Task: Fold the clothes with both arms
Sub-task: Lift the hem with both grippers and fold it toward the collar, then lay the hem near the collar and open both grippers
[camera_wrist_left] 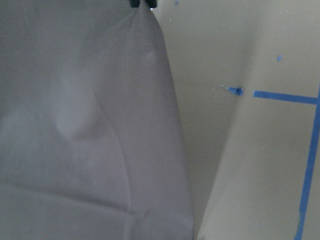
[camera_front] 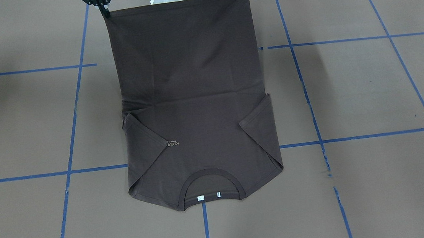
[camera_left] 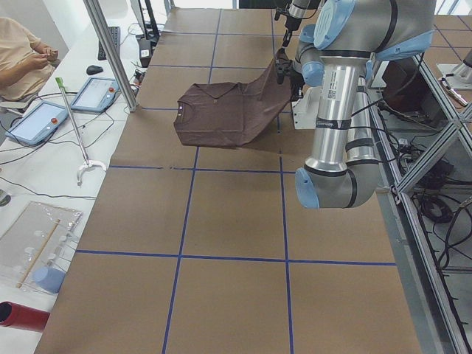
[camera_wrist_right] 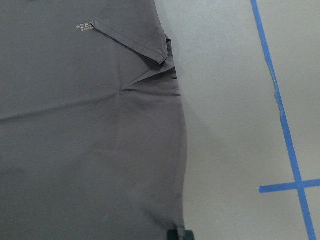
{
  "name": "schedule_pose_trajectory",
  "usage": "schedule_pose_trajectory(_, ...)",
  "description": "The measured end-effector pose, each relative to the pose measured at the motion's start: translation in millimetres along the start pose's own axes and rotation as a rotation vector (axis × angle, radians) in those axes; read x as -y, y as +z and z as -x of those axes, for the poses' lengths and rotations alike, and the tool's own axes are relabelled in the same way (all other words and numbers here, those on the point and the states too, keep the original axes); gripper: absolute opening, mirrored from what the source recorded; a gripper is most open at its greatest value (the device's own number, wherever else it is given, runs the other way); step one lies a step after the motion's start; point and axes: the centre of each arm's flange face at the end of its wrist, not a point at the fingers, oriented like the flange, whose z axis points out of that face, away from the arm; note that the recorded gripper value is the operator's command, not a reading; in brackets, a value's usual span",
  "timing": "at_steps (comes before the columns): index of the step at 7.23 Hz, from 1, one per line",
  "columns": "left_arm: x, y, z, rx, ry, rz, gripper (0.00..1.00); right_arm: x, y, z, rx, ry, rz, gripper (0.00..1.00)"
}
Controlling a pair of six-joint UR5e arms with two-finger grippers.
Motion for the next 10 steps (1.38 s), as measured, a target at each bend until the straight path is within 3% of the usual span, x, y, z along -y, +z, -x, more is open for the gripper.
schedule_pose_trajectory(2, 56, 13, -18, 0.029, 0.092, -0.102, 0.00, 37, 16, 20, -0.012, 0.023, -0.049, 0.00)
schedule_pose_trajectory(5, 196, 31, -27, 0.126, 0.165, -0.236, 0.00, 174, 69, 57, -0.097, 0.049, -0.123, 0.00)
schedule_pose_trajectory(7, 274, 74, -13, 0.149, 0.160, -0.296, 0.00, 246, 120, 66, -0.135, 0.061, -0.174, 0.00)
schedule_pose_trajectory(10, 357, 148, -2, 0.154, 0.163, -0.339, 0.00, 318, 215, 83, -0.120, 0.074, -0.225, 0.00)
